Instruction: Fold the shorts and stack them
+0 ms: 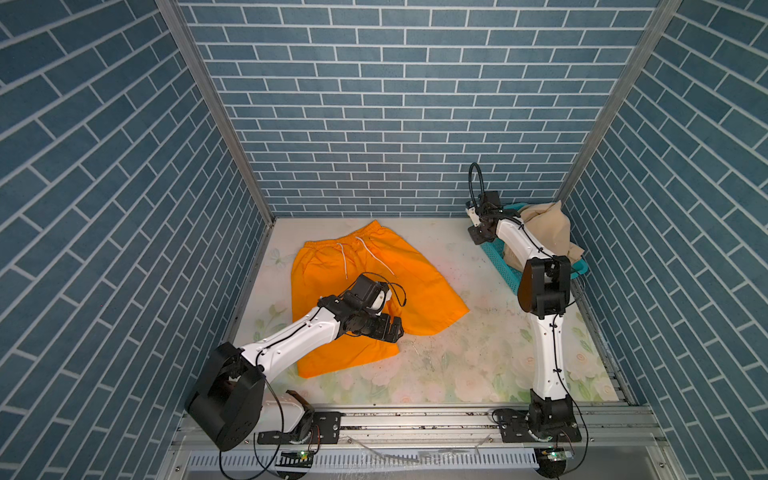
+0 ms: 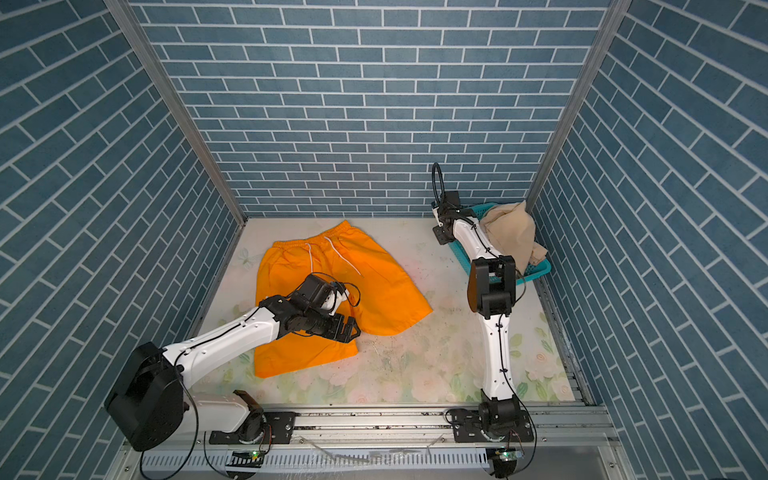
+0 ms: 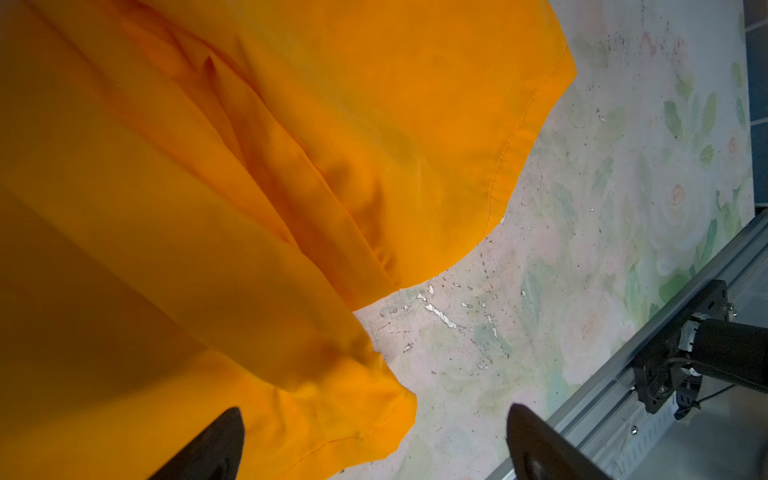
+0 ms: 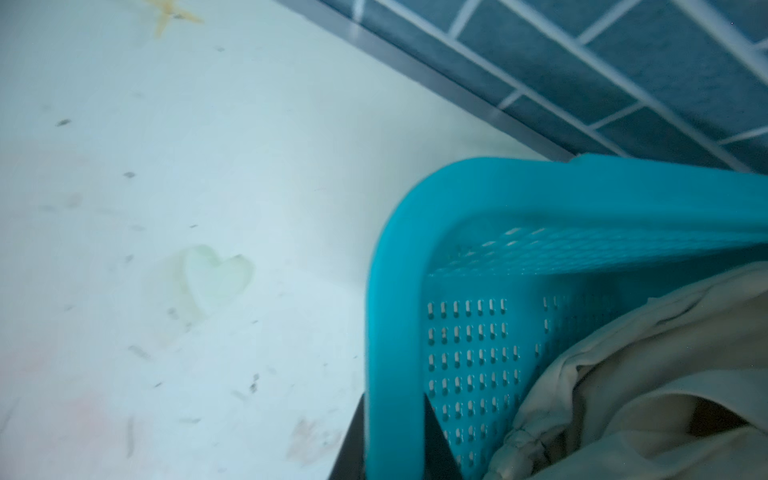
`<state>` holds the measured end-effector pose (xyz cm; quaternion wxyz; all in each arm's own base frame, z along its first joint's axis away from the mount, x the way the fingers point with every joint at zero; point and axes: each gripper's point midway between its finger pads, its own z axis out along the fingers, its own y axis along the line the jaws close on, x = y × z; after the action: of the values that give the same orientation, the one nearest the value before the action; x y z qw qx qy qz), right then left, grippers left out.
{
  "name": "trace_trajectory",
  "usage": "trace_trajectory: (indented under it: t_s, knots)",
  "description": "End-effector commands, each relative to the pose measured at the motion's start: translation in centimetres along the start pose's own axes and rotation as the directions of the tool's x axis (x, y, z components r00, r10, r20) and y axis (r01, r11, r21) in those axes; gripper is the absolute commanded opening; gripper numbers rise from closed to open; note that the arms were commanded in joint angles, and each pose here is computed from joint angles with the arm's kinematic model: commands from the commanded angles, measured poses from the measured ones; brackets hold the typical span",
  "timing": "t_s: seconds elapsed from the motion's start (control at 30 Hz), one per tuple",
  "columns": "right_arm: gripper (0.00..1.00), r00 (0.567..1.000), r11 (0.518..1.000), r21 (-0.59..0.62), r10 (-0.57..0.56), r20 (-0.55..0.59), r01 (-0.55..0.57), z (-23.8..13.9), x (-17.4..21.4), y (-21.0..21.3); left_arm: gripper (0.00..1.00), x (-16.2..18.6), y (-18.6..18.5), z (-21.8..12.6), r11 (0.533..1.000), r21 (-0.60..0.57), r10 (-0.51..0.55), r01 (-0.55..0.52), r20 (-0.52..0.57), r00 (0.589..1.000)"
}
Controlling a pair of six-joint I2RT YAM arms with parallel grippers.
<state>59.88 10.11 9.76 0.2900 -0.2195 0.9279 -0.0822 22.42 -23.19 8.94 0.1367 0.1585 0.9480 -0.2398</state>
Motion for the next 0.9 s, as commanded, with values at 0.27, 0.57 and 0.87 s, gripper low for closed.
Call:
trace_trajectory:
  t_s: [0.27, 0.57, 0.87]
  knots:
    - [0.62, 0.965, 0.969, -0.102, 0.237, 0.11, -0.226, -4.6, -2.8, -0.2, 0.97, 2.5, -1.9, 4.4, 1.0, -0.002, 0.031, -0.032, -0.116, 0.993]
    - [0.67, 0.95, 0.929, -0.277, 0.289, 0.122, -0.247, -15.9, 3.3, 4.5, 0.4, 2.3, -1.8, 6.4, 1.0, -0.009, 0.015, -0.016, -0.148, 0.989]
    - [0.71, 0.962, 0.899, -0.345, 0.265, -0.061, -0.269, -18.3, 14.3, 13.0, 0.05, 0.2, -4.4, 6.4, 0.998, 0.061, 0.039, -0.033, -0.095, 0.995]
